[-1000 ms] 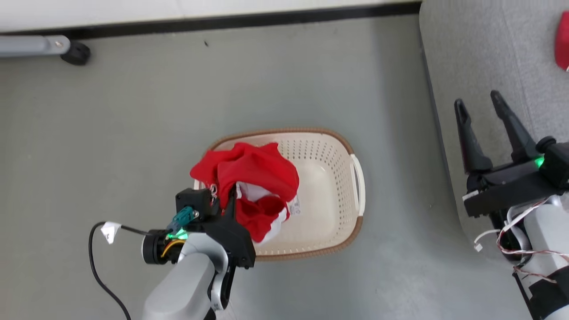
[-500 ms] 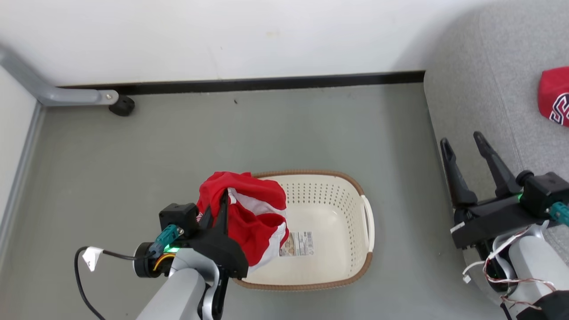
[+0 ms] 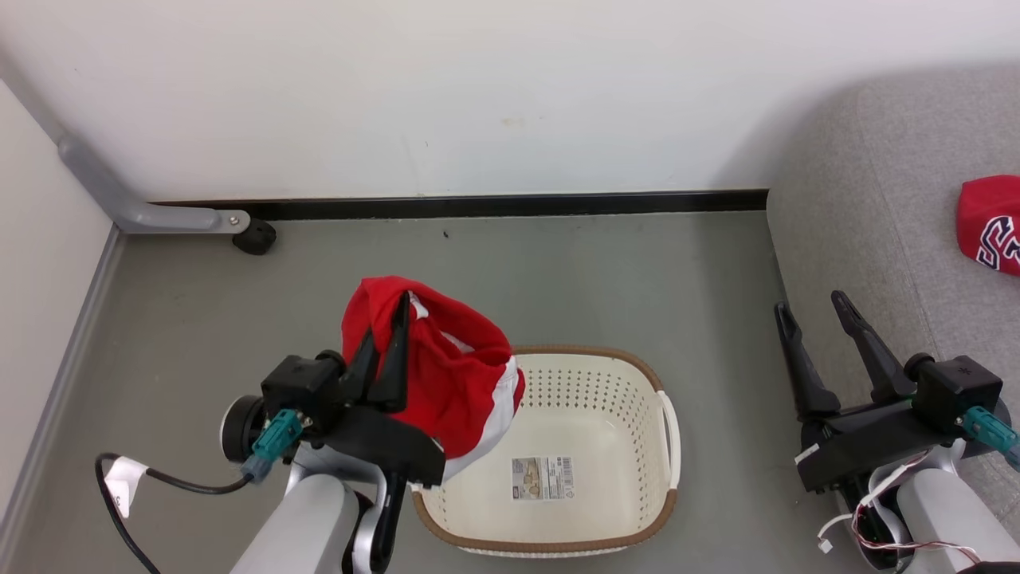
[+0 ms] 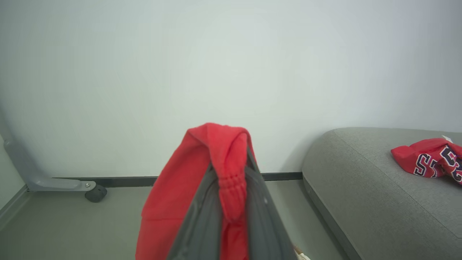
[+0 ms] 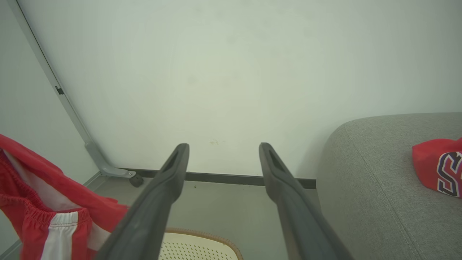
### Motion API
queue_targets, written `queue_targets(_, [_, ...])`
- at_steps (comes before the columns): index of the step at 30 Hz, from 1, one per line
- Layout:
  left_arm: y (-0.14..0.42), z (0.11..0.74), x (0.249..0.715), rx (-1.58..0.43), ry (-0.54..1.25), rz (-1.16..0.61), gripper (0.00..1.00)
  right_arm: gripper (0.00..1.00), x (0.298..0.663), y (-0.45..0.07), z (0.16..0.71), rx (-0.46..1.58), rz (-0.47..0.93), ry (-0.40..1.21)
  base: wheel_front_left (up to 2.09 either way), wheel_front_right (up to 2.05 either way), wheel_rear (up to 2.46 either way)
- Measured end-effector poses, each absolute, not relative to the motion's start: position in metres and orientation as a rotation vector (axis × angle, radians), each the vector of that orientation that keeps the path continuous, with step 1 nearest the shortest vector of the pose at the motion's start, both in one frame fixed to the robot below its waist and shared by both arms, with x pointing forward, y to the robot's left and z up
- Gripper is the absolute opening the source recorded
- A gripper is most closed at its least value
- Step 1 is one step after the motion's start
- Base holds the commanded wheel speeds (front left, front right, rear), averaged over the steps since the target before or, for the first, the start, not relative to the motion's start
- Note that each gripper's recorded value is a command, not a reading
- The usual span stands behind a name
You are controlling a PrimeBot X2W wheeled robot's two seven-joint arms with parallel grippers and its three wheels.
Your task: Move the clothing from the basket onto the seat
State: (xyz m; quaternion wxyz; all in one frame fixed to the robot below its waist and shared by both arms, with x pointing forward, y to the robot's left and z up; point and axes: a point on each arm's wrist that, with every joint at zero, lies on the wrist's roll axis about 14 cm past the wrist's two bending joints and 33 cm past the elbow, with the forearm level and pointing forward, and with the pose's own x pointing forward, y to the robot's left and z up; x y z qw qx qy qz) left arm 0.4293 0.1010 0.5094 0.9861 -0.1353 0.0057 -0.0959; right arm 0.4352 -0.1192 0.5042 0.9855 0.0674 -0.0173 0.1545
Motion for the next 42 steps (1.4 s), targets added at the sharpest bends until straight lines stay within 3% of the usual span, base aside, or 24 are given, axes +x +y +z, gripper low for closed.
queue_targets(16, [0.081,0.624,0.415,-0.245,-0.347,-0.325,0.00,1.00,0.429,-0.116,0.506,0.132,0.310,-0.037,0.00,0.00,0.00])
queue_targets(32, [0.054,0.654,0.400,-0.272,-0.438,-0.418,0.00,1.00,0.424,-0.110,0.507,0.135,0.325,-0.039,0.00,0.00,0.00])
queue_targets(42, [0.051,0.657,0.400,-0.258,-0.452,-0.433,0.00,1.00,0.412,-0.053,0.551,0.174,0.507,-0.159,0.00,0.00,0.00])
